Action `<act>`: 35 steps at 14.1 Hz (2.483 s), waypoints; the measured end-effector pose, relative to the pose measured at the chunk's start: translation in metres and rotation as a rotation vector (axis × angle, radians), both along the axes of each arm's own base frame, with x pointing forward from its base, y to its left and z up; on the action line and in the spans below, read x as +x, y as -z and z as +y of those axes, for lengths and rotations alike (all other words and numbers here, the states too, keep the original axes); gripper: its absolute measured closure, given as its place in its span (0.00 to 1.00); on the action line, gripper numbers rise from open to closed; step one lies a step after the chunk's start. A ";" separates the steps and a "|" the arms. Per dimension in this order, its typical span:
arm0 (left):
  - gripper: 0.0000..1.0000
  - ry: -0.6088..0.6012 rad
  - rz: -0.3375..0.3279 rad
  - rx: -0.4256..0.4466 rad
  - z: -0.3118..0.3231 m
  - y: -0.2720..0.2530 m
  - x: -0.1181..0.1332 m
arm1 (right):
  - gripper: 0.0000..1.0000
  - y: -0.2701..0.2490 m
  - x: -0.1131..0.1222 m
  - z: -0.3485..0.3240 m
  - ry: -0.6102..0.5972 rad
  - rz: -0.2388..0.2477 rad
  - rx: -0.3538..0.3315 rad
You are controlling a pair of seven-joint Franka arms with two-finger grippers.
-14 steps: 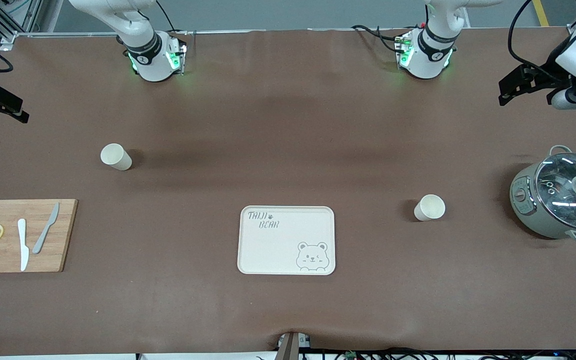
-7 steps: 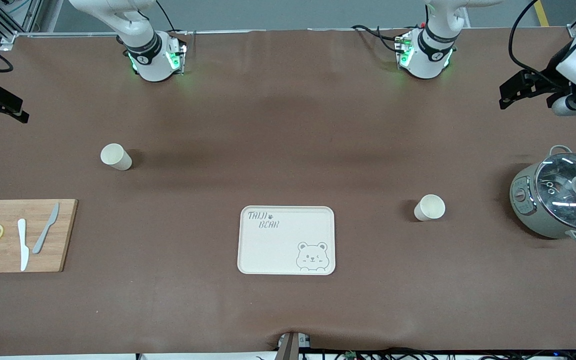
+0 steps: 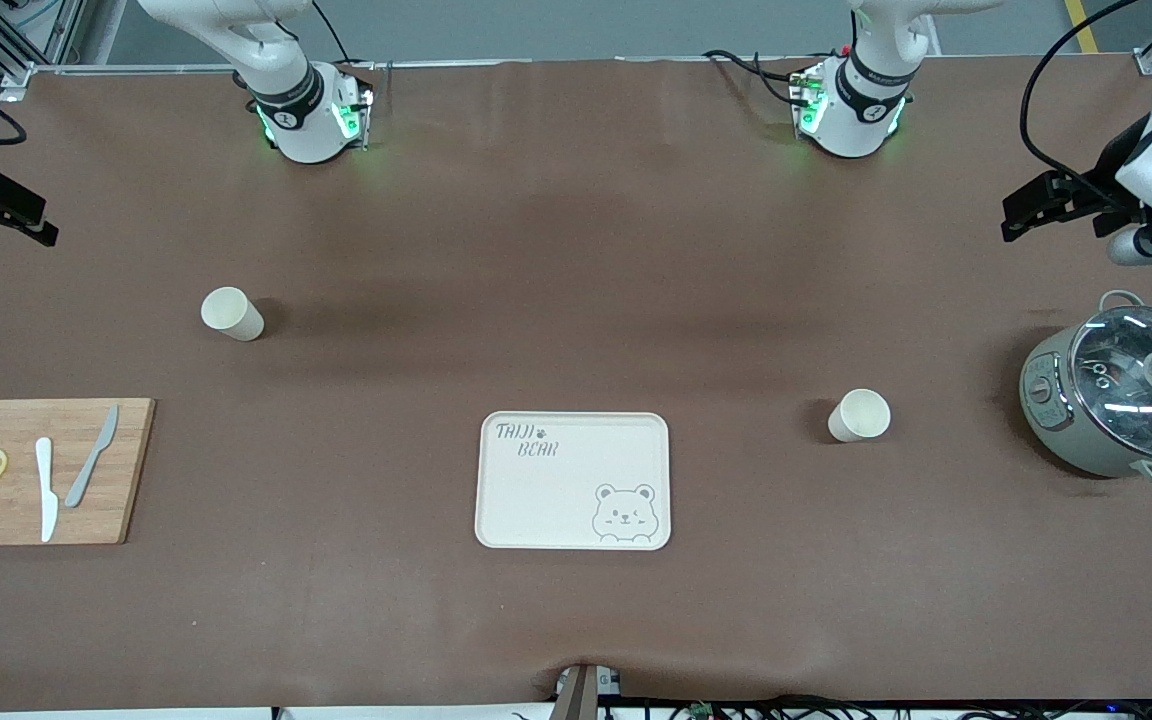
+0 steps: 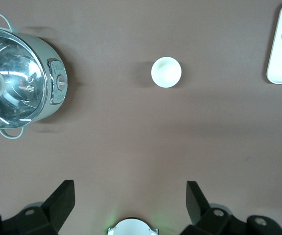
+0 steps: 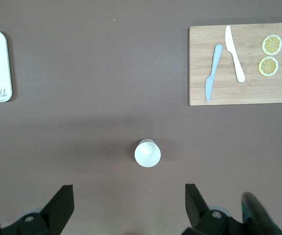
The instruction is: Place white IKEA cup upright on tray with both arms
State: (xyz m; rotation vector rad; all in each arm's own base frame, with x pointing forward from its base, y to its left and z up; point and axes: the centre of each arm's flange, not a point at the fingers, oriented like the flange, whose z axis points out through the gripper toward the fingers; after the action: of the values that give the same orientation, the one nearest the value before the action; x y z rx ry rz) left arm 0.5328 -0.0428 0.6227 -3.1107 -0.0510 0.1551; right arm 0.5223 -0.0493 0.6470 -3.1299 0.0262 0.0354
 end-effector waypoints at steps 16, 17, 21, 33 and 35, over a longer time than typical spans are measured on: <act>0.00 -0.035 -0.024 -0.004 0.020 0.075 0.019 | 0.00 0.000 0.000 -0.001 0.001 0.001 0.000; 0.00 -0.040 -0.022 -0.004 0.022 0.077 0.020 | 0.00 0.000 0.000 -0.001 0.001 0.001 0.000; 0.00 -0.039 -0.015 -0.005 0.022 0.084 0.023 | 0.00 0.000 0.000 -0.001 0.002 0.001 0.000; 0.00 -0.038 -0.005 -0.009 0.023 0.129 0.038 | 0.00 0.000 0.000 -0.003 0.006 0.002 0.000; 0.00 -0.037 -0.011 -0.010 0.023 0.137 0.041 | 0.00 0.000 0.000 -0.003 0.006 0.002 0.000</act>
State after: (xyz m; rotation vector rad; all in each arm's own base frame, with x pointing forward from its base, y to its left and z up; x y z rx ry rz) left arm 0.5734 -0.0199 0.4853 -3.1223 -0.1087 0.1399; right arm 0.5221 -0.0521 0.6466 -3.1295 0.0354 0.0383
